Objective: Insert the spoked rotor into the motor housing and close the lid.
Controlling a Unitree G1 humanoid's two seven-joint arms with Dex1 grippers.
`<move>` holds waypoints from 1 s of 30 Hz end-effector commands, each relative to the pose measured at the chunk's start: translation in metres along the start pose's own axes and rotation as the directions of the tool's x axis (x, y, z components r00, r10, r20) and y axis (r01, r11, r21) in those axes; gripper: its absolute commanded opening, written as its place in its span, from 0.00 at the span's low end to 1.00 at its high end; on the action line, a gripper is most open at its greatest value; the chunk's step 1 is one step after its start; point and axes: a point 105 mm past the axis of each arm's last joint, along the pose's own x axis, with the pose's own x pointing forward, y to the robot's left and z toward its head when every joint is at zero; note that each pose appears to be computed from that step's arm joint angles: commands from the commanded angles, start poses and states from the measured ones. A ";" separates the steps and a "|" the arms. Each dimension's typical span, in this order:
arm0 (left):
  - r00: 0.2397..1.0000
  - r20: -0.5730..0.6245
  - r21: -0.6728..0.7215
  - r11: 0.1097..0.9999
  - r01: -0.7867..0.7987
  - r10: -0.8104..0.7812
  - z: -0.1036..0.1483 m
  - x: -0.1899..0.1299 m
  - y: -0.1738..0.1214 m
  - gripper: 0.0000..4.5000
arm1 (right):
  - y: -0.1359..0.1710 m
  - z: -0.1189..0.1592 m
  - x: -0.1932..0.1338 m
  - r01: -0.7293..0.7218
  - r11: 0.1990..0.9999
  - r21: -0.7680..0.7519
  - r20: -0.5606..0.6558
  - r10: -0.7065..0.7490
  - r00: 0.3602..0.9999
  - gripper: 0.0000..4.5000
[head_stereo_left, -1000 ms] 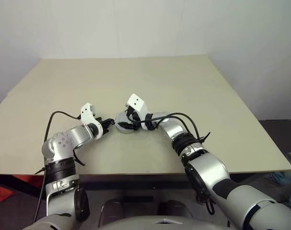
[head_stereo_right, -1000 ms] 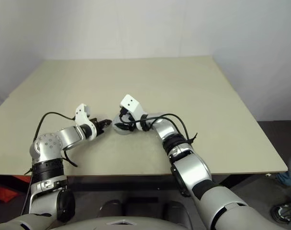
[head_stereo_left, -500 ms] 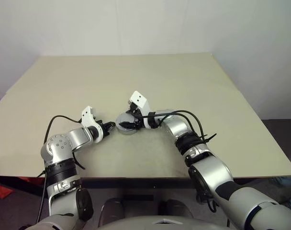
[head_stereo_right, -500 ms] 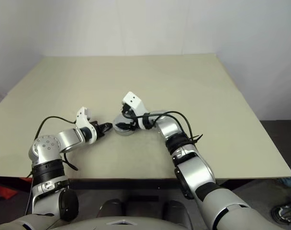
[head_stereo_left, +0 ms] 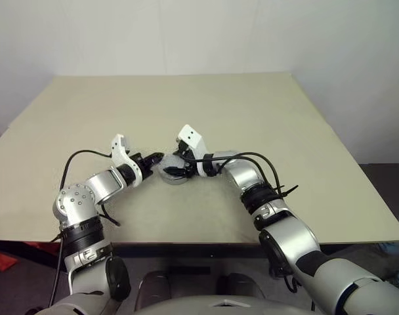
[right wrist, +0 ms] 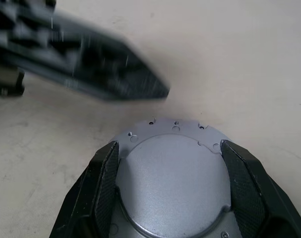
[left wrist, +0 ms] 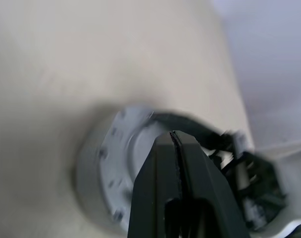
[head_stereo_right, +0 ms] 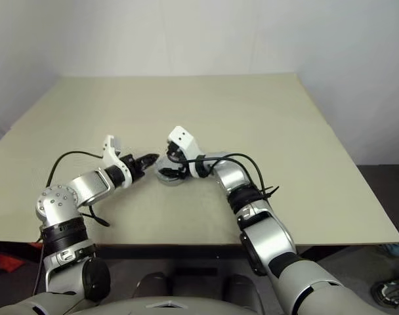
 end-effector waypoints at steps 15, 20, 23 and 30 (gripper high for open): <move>0.976 -0.143 -0.070 0.982 -0.174 0.163 -0.020 0.010 0.028 0.01 | -0.004 -0.015 -0.003 0.036 0.999 0.041 -0.039 -0.035 0.999 0.70; 0.976 -0.142 -0.070 0.982 -0.175 0.164 -0.020 0.009 0.028 0.00 | -0.004 -0.010 -0.004 0.015 0.998 0.059 -0.014 -0.014 1.000 0.78; 0.976 -0.138 -0.070 0.982 -0.177 0.166 -0.019 0.007 0.029 0.00 | 0.001 -0.007 -0.003 -0.017 0.998 0.055 0.001 0.017 1.000 0.98; 0.979 -0.141 -0.072 0.985 -0.158 0.147 -0.018 0.007 0.026 0.00 | 0.008 -0.003 -0.003 -0.048 0.999 0.024 0.032 0.047 0.998 0.99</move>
